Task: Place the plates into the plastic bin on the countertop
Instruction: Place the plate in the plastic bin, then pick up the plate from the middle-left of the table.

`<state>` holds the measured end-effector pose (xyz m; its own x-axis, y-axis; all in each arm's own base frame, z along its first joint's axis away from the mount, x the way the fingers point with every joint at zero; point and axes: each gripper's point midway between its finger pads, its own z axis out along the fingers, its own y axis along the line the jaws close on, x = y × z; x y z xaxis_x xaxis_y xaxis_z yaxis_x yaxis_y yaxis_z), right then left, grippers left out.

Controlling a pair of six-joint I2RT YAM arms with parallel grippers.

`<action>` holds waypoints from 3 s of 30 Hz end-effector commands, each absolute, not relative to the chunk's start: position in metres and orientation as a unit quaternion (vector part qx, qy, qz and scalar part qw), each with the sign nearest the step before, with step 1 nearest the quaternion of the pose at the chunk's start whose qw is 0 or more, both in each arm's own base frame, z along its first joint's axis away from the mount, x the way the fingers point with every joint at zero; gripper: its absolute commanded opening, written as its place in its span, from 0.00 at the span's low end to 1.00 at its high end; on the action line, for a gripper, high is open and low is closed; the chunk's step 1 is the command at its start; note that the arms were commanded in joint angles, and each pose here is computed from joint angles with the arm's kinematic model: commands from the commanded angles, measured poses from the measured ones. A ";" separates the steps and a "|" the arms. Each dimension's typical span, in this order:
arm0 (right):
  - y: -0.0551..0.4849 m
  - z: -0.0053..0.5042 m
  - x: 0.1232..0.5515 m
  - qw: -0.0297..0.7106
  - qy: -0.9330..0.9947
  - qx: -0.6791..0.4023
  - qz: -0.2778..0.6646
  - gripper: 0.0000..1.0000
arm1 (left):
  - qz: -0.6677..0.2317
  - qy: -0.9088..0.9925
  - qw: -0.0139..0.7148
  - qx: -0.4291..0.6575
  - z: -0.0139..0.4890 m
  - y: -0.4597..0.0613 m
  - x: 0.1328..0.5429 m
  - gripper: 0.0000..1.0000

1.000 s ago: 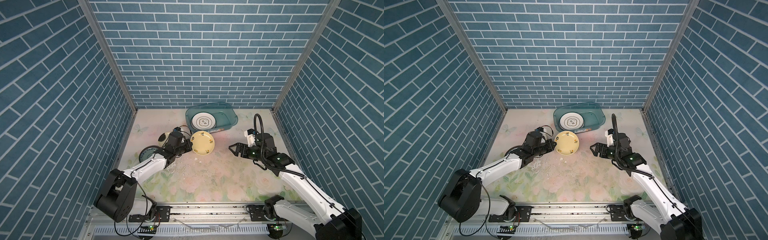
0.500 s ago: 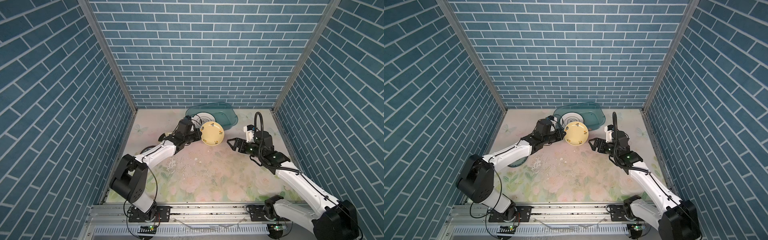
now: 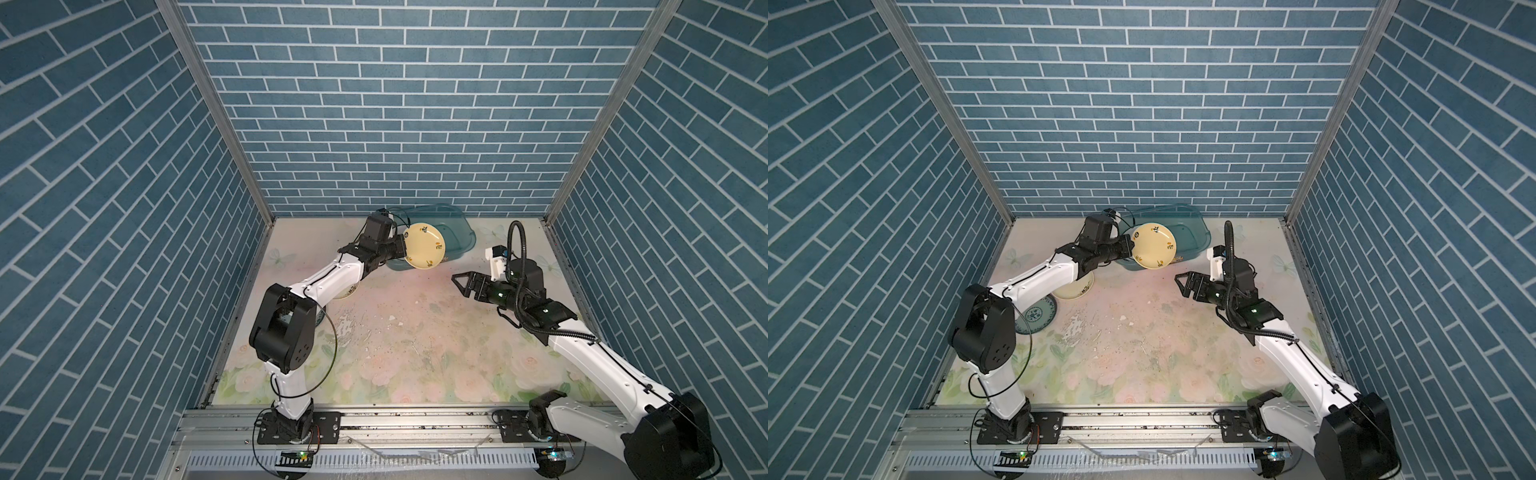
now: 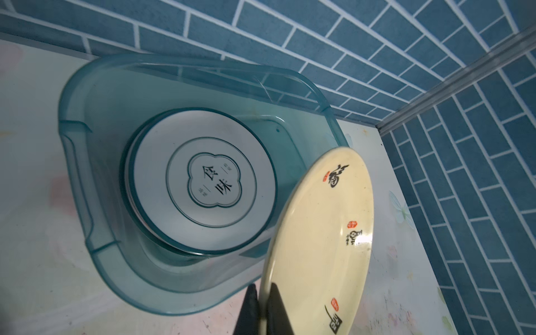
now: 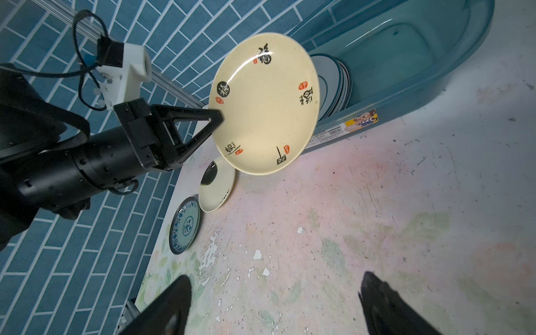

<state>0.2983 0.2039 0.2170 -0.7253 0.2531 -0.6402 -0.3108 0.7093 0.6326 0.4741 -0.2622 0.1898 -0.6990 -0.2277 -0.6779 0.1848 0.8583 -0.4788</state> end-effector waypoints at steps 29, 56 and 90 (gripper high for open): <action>0.215 0.211 0.288 0.348 0.833 -0.010 0.430 0.91 | -0.214 0.906 0.358 -0.081 0.124 -0.218 0.567 0.20; 0.222 0.217 0.283 0.337 0.817 -0.007 0.468 0.91 | -0.143 0.867 0.457 -0.139 0.206 -0.124 0.441 1.00; 0.249 0.241 0.282 0.284 0.801 -0.044 0.525 0.89 | -0.069 0.845 0.271 -0.456 0.049 0.086 0.261 0.87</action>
